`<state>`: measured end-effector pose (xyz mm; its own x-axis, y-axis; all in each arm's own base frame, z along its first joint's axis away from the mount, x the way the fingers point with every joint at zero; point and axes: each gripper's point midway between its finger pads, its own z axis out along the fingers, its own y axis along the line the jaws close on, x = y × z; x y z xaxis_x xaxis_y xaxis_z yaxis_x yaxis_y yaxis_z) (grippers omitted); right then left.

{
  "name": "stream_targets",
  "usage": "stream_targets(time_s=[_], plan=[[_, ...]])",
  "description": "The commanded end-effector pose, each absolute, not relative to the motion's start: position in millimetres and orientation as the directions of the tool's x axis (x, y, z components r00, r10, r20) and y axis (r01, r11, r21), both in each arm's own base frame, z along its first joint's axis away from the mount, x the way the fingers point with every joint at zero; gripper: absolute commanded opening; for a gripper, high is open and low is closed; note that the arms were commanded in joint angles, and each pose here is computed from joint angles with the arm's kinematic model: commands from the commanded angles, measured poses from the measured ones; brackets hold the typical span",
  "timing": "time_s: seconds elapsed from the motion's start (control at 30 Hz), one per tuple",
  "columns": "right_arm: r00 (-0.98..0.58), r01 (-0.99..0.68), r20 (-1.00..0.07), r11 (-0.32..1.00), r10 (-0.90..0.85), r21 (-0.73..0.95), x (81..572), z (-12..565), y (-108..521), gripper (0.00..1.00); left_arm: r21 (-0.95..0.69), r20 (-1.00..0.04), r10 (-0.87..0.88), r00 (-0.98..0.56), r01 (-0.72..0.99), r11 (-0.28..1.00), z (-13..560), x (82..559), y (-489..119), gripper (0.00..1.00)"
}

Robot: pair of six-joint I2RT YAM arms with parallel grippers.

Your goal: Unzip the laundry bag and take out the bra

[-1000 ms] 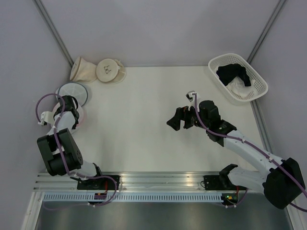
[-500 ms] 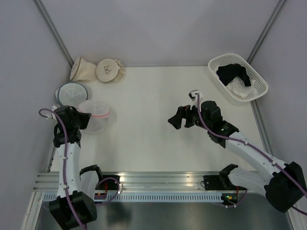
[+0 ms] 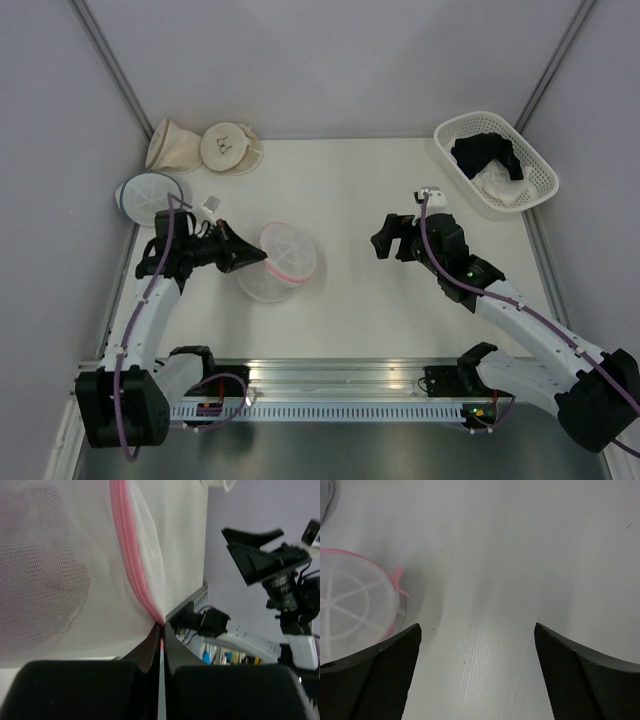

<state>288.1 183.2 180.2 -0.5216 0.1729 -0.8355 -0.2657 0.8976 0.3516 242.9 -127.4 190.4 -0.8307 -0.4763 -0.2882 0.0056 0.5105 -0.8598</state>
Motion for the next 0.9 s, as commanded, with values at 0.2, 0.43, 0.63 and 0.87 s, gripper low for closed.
stream_targets(time_s=[0.2, 0.43, 0.63, 0.87], plan=[[-0.463, -0.072, -0.853, 0.949, 0.242, 0.308, 298, 186, 148, 0.98, -0.858, -0.483, 0.011, -0.876, 0.475, 0.194, 239, 201, -223, 0.02], [-0.425, -0.072, -0.871, 0.950, 0.247, 0.305, 299, 198, 144, 0.98, -0.868, -0.457, 0.114, -0.882, 0.470, 0.157, 216, 219, -235, 0.02], [-0.439, -0.272, -0.878, 0.903, 0.192, 0.333, 289, 207, 175, 0.98, -0.835, -0.449, 0.141, -0.883, 0.470, 0.287, 188, 254, -244, 0.02], [-0.500, -0.328, -0.855, 0.884, 0.136, 0.332, 291, 186, 191, 0.98, -0.859, -0.476, 0.252, -0.843, 0.507, 0.073, 196, 262, -270, 0.02]])
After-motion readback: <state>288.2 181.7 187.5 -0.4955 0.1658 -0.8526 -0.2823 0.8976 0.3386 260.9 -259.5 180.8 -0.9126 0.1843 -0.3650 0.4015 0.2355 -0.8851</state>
